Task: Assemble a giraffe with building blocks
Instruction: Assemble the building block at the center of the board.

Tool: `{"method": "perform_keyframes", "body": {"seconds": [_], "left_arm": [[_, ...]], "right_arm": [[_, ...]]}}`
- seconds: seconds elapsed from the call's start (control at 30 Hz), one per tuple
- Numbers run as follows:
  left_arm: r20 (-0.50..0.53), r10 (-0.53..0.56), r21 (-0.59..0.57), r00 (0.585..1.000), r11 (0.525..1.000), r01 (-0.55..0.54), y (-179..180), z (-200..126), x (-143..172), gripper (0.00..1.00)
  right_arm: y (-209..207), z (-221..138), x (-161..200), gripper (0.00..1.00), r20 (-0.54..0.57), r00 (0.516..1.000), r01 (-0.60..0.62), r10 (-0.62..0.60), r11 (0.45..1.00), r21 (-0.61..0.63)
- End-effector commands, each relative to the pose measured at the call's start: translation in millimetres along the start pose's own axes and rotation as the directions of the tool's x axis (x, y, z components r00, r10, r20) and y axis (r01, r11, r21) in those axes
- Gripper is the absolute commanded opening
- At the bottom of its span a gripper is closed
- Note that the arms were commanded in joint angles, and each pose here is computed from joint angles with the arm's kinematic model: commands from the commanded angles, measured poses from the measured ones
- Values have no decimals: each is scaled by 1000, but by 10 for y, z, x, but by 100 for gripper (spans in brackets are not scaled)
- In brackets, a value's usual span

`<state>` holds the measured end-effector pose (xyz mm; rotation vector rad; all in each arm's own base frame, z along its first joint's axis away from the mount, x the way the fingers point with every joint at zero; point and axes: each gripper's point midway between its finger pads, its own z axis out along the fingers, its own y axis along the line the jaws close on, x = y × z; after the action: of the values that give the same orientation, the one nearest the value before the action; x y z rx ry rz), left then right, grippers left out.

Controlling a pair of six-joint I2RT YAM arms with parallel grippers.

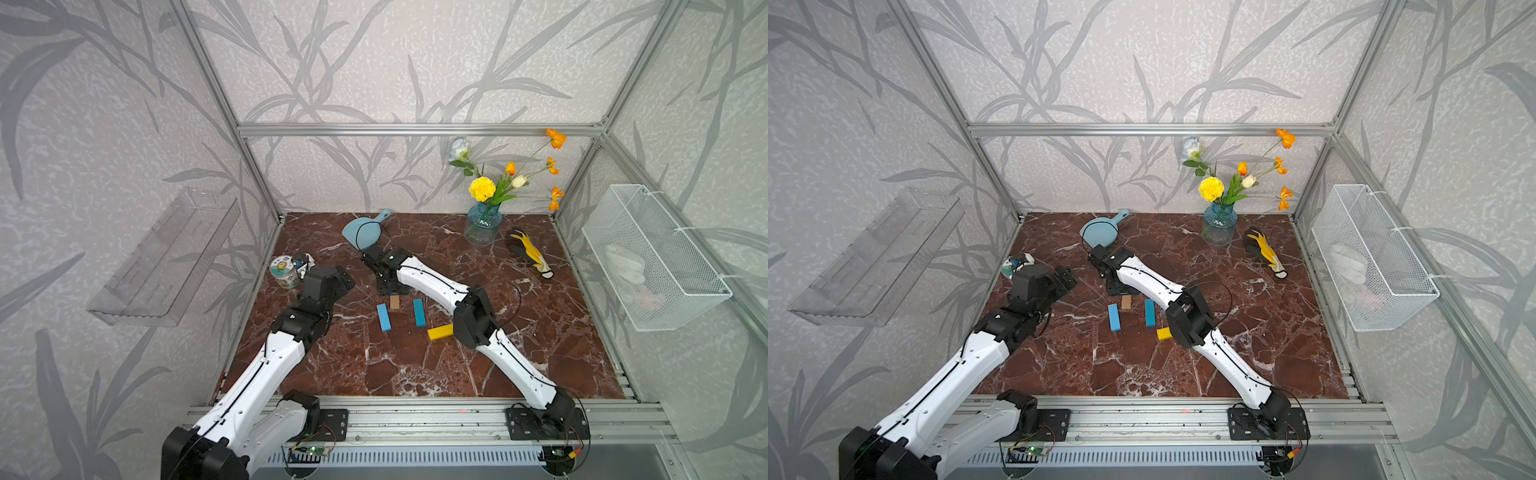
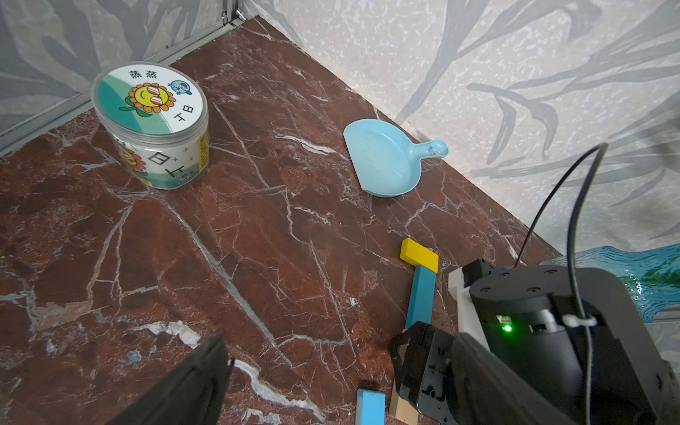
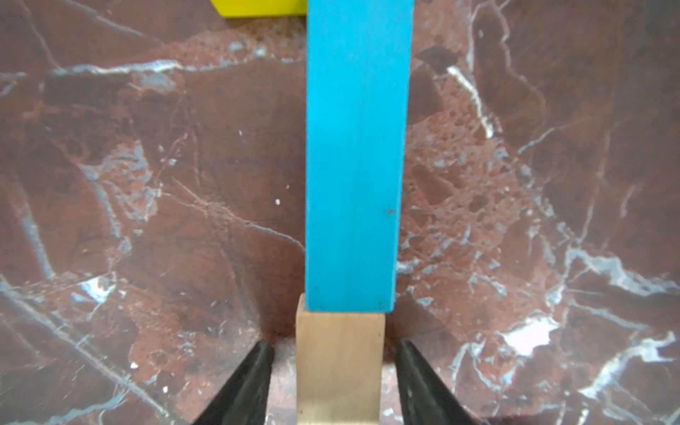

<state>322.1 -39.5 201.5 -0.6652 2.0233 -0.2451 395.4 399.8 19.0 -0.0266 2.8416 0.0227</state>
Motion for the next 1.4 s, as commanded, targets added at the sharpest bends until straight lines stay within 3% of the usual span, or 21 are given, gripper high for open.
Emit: {"method": "perform_keyframes", "body": {"seconds": [0.0, 0.5, 1.37], "left_arm": [[5, 14, 4, 1000, 1000, -14, -5, 9, 5, 95], [5, 12, 4, 1000, 1000, -12, -7, 11, 4, 96], [6, 10, 4, 1000, 1000, -10, -7, 2, 1, 95]], "right_arm": [[-99, 140, 105, 56, -30, 999, 27, -25, 998, 57], [-232, 95, 233, 55, -58, 997, 62, -56, 991, 118], [-278, 87, 457, 54, -94, 994, 61, -50, 991, 116]]}}
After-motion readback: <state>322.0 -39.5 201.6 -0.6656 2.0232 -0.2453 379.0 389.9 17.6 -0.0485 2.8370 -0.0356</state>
